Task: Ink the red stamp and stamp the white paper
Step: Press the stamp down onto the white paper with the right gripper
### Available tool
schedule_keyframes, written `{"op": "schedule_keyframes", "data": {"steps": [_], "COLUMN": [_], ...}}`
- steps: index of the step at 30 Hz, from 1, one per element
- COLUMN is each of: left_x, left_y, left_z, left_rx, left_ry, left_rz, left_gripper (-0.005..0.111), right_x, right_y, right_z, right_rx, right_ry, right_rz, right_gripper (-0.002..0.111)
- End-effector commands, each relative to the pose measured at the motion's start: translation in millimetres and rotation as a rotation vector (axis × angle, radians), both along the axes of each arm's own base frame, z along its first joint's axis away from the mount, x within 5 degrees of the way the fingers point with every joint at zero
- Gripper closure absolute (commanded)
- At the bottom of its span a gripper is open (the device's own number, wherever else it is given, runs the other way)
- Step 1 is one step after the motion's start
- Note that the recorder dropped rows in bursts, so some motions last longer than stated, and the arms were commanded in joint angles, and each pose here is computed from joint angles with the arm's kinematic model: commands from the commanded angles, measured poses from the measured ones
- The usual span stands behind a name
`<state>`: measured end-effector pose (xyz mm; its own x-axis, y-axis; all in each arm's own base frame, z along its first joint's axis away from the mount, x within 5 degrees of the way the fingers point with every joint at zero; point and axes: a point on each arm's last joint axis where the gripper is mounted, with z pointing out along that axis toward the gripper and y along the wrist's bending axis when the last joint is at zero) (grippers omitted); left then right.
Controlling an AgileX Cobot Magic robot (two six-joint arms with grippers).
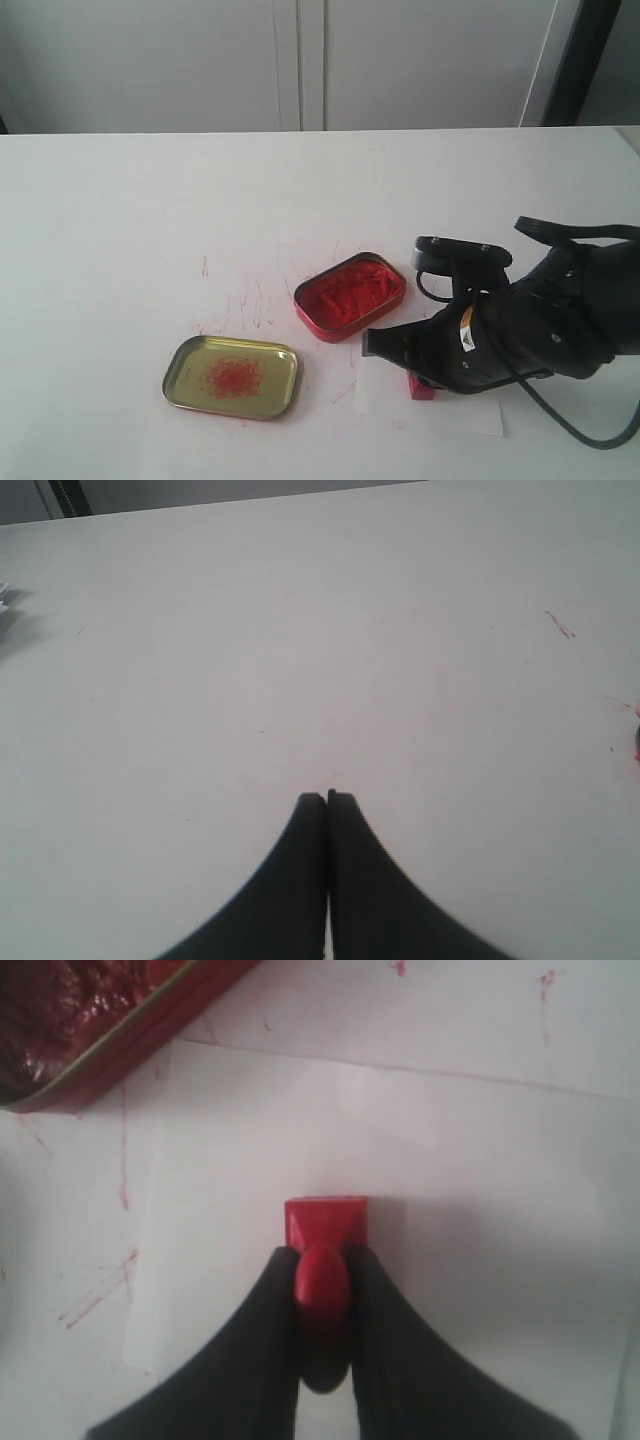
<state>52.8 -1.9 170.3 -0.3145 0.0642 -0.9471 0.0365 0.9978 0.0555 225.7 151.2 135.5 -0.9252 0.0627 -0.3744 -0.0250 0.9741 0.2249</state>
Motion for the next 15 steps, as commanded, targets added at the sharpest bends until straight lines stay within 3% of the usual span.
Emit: {"op": "schedule_keyframes", "data": {"steps": [1, 15], "left_x": [0.0, 0.0], "left_y": [-0.3, -0.3], "left_z": [-0.5, -0.5], "left_rx": [-0.009, -0.009], "left_ry": [0.001, 0.001], "left_rz": [-0.002, -0.002], "left_gripper": [0.107, 0.107], "right_x": [-4.2, -7.1], "right_y": [0.1, -1.5], "right_z": [-14.4, 42.8], "right_rx": [0.015, 0.157], "right_ry": [0.037, -0.155], "right_rz": [-0.035, -0.029], "right_gripper": [0.108, 0.108]}}
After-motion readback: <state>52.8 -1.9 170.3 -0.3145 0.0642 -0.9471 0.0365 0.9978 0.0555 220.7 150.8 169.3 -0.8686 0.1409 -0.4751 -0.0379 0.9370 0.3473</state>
